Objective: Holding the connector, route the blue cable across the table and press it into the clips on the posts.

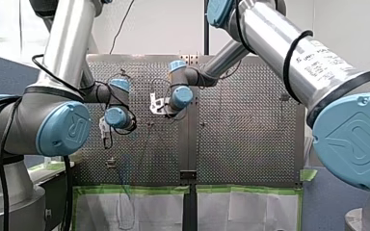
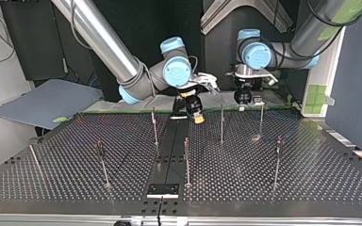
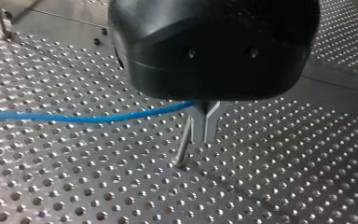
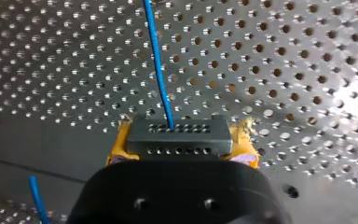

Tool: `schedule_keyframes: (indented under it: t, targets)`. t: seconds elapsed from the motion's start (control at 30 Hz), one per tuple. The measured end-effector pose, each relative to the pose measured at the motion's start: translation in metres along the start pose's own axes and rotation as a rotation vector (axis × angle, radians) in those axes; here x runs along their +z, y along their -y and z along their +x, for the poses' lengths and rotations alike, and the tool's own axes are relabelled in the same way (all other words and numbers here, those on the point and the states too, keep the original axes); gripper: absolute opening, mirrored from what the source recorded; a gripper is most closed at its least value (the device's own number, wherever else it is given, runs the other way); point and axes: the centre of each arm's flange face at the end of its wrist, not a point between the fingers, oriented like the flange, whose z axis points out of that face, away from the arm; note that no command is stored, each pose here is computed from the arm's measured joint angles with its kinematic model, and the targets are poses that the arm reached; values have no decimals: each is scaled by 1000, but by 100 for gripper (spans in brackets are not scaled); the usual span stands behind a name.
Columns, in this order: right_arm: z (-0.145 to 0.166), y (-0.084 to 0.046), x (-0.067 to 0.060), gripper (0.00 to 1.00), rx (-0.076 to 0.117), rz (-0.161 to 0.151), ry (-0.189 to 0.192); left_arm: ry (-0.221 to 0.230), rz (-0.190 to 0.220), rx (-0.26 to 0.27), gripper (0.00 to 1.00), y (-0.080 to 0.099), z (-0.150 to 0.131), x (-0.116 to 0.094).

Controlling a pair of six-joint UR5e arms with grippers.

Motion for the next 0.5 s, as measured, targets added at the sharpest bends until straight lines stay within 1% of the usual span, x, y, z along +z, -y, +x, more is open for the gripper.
schedule_keyframes:
  t: [0.13, 0.3, 0.5]
  targets:
    - [-5, 0, 0, 0, -3, 3, 9, 0, 2, -3, 0, -1, 4, 1]
    - [-16, 1, 1, 0, -9, 6, 27, 14, 24, -13, 0, 1, 3, 3]
    - [-37, 2, 7, 0, -13, 9, 55, 25, 35, -24, 0, 1, 2, 5]
